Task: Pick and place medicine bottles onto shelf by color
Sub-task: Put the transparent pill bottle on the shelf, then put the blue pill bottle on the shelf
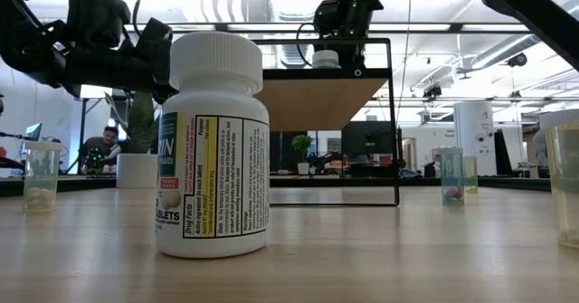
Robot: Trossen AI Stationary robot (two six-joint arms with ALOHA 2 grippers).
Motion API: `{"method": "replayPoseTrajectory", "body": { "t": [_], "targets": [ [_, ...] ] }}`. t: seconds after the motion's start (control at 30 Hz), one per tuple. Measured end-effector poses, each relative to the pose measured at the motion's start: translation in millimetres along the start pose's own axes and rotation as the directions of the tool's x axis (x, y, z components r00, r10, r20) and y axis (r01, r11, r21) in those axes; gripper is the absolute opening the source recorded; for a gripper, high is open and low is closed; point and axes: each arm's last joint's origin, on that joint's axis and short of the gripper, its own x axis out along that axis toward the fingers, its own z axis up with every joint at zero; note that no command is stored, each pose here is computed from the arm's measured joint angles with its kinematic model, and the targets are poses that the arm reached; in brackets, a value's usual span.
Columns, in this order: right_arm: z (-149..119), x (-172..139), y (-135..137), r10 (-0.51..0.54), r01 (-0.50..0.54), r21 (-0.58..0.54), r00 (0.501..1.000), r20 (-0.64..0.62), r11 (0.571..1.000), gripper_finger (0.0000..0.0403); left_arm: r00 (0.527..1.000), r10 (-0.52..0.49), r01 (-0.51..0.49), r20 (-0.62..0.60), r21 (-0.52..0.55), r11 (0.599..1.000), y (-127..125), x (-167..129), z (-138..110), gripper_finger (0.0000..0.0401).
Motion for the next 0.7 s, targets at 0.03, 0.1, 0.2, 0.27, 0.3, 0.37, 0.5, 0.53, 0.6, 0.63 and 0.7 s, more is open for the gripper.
{"method": "replayPoseTrajectory", "body": {
  "t": [0.03, 0.1, 0.2, 0.27, 0.3, 0.37, 0.5, 0.53, 0.6, 0.63, 0.7],
  "targets": [
    [0.0, 0.0, 0.0, 0.000, 0.000, -0.004, 1.000, 0.000, 1.000, 0.0161, 1.000, 0.000, 0.000, 0.000, 0.000, 1.000, 0.0, 0.0, 0.0, 0.0040],
    [0.0, 0.1, 0.0, 0.000, 0.000, -0.008, 1.000, 0.000, 1.000, 0.0161, 1.000, 0.000, 0.000, 0.000, 0.000, 1.000, 0.1, 0.0, 0.0, 0.0040],
    [0.1, 0.1, 0.0, 0.000, 0.000, -0.008, 1.000, 0.001, 1.000, 0.0161, 1.000, 0.000, 0.000, 0.000, -0.001, 1.000, 0.0, 0.0, 0.0, 0.0040],
    [0.7, 0.1, -0.2, -0.003, 0.003, -0.009, 1.000, 0.007, 1.000, 0.0162, 1.000, -0.001, 0.001, 0.000, -0.001, 1.000, 0.0, 0.0, 0.0, 0.0040],
    [1.0, 0.1, -0.4, -0.004, 0.004, -0.010, 1.000, 0.011, 1.000, 0.0162, 1.000, -0.001, 0.001, 0.000, -0.001, 1.000, 0.0, 0.0, 0.0, 0.0040],
    [2.8, 0.1, -0.9, -0.010, 0.010, -0.015, 1.000, 0.029, 1.000, 0.0162, 1.000, -0.003, 0.003, 0.000, -0.001, 1.000, -0.2, -0.1, -0.1, 0.0040],
    [5.5, 0.0, -1.8, -0.019, 0.020, -0.020, 0.998, 0.057, 1.000, 0.0162, 1.000, -0.004, 0.004, 0.000, -0.001, 1.000, -0.2, -0.1, -0.1, 0.0040],
    [5.5, -0.1, -1.8, -0.018, 0.020, -0.022, 0.998, 0.056, 1.000, 0.0162, 1.000, -0.003, 0.003, 0.000, -0.001, 1.000, -0.2, -0.1, -0.1, 0.0040],
    [5.6, -0.8, -1.8, -0.019, 0.020, -0.025, 0.998, 0.058, 0.999, 0.0162, 1.000, -0.004, 0.004, 0.000, -0.001, 1.000, -0.2, -0.1, -0.1, 0.0040],
    [5.8, -2.1, -1.7, -0.021, 0.022, -0.025, 0.998, 0.062, 0.999, 0.0162, 1.000, -0.004, 0.004, 0.000, -0.001, 1.000, -0.2, -0.1, -0.2, 0.0040],
    [5.2, -7.0, -1.1, -0.023, 0.025, -0.027, 0.997, 0.072, 0.999, 0.0162, 1.000, -0.003, 0.003, -0.001, -0.001, 1.000, -0.2, -0.1, -0.2, 0.0040]
  ]
}}
